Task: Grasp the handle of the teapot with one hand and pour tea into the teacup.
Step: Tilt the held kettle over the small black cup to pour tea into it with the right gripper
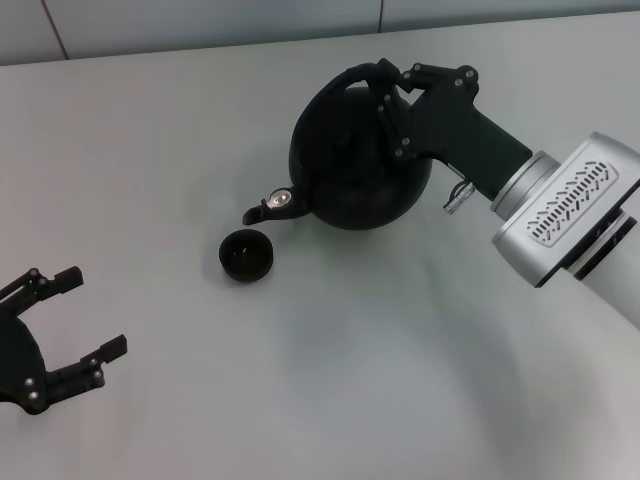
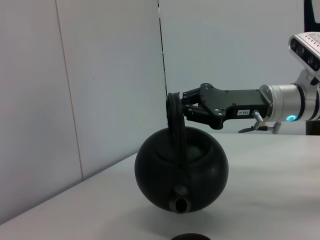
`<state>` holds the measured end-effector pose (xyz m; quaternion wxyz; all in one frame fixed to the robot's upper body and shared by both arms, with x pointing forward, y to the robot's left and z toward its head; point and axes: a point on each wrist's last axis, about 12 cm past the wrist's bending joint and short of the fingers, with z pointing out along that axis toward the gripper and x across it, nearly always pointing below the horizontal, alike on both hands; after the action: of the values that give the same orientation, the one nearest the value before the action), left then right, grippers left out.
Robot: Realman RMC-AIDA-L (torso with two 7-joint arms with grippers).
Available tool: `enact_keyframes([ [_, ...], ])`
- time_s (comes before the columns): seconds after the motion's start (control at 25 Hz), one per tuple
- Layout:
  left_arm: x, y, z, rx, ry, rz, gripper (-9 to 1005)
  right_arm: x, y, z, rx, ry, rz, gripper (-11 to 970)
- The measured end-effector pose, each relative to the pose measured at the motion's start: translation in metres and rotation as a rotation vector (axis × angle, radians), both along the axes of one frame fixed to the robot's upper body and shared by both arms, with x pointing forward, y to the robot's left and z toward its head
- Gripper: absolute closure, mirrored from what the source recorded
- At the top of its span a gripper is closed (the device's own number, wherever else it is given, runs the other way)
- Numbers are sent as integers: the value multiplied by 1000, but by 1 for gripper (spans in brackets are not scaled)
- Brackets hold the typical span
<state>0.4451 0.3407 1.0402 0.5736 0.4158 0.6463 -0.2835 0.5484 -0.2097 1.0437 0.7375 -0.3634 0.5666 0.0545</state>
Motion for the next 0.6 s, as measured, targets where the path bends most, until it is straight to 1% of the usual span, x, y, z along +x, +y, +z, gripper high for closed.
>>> enact_keyframes([
  [0.6, 1, 0, 0, 2, -2, 2, 135, -3, 6, -2, -86, -42, 43, 871],
])
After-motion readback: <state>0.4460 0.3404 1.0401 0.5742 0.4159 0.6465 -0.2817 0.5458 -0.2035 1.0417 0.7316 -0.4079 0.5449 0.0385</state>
